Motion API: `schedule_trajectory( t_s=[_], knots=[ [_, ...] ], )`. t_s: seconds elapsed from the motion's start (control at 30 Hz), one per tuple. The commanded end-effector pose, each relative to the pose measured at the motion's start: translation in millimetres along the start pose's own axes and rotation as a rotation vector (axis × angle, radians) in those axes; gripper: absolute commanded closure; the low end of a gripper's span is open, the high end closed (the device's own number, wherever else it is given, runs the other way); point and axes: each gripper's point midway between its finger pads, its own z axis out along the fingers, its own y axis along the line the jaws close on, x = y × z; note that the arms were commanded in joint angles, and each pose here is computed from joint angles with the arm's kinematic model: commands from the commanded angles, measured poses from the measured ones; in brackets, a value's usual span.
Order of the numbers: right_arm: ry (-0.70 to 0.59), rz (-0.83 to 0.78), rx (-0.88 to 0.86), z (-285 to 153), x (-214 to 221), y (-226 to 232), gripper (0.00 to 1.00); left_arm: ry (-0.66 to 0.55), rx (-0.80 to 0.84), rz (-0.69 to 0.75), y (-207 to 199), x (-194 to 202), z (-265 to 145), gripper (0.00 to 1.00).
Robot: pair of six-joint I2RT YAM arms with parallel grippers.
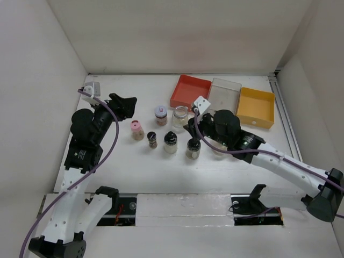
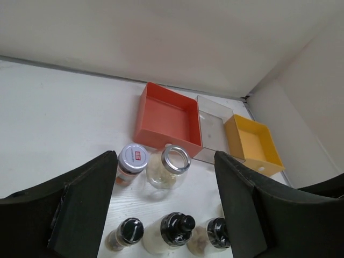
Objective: Organize the condiment bottles
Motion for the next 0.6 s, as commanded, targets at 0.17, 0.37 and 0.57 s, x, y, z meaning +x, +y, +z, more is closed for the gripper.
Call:
schedule_trajectory(
  t_s=[0.17,0.37,0.57],
  knots=[
    [-0.041,-0.017,0.001,13,-25,6,1.00,-0.038,0.036,0.009,2,6,3,0.85],
    [0.006,-0.043,-0.035,26,-8,15,0.26,-0.056,0.004,0.008,7,3,1,0.86],
    [0.051,-0.047,-0.105,48,11,32,0.20,-0.045,-0.014,0.006,12,8,4,0.63]
  ],
)
